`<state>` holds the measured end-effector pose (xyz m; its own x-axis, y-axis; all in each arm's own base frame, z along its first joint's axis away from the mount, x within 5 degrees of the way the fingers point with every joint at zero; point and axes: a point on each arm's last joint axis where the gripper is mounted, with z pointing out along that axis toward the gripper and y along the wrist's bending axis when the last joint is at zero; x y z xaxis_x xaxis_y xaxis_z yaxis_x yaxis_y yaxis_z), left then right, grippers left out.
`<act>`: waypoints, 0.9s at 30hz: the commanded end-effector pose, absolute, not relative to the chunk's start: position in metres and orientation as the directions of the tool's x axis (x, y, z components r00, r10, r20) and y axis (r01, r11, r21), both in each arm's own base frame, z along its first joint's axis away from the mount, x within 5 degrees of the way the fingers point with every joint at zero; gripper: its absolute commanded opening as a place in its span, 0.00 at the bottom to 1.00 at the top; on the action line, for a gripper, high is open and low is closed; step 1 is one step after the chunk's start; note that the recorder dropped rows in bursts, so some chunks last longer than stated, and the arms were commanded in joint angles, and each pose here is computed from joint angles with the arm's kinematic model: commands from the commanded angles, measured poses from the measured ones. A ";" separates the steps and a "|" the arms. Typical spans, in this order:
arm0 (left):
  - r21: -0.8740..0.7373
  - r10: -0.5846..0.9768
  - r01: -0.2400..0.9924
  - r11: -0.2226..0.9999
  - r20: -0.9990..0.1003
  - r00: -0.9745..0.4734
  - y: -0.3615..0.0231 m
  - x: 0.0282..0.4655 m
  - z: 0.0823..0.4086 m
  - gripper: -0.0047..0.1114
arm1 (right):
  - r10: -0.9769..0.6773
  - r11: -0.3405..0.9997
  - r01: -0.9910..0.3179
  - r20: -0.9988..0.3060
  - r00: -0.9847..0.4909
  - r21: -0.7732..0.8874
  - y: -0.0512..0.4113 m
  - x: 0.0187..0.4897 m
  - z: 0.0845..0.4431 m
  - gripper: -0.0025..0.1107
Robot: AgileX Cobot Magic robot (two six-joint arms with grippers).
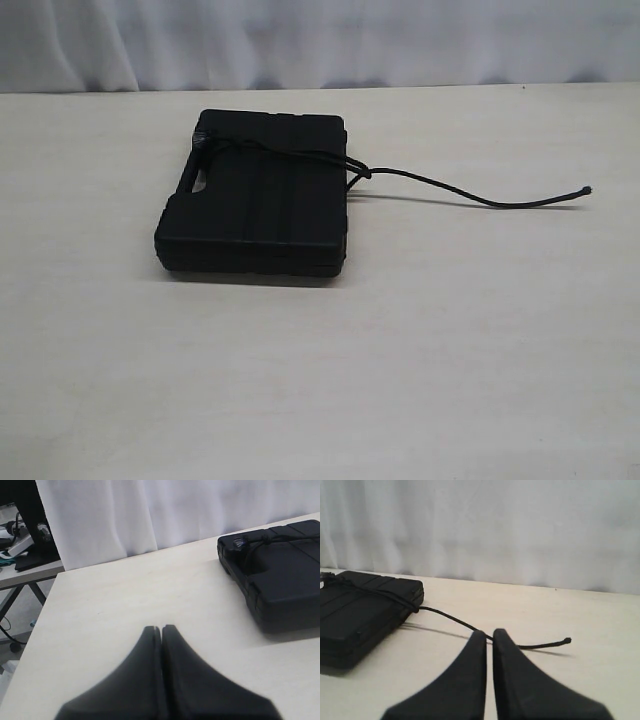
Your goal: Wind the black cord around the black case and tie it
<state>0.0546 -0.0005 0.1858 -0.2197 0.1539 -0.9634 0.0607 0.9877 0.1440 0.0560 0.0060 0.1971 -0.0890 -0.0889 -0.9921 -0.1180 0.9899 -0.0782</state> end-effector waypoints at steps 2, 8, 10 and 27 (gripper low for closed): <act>0.141 0.150 0.056 0.988 -0.966 -0.210 0.000 0.054 0.186 0.04 | -0.109 0.988 -0.126 -0.972 -0.208 -0.084 0.005 0.054 0.185 0.06; 0.141 0.150 0.056 0.988 -0.966 -0.210 0.000 0.054 0.186 0.04 | -0.108 0.989 -0.125 -0.968 -0.226 -0.081 0.005 0.054 0.184 0.06; 0.141 0.150 0.056 0.988 -0.966 -0.210 0.000 0.054 0.186 0.04 | -0.096 0.990 -0.122 -0.969 -0.228 -0.069 0.005 0.054 0.184 0.06; 0.141 0.150 0.056 0.988 -0.966 -0.210 0.000 0.054 0.186 0.04 | -0.059 0.993 -0.115 -0.967 -0.246 -0.031 0.005 0.053 0.182 0.06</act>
<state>0.0546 -0.0005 0.1858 -0.2197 0.1539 -0.9634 0.0607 0.9877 0.1440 0.0536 0.0054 0.1834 -0.2433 -0.0655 -0.9677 -0.1168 0.9924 -0.0378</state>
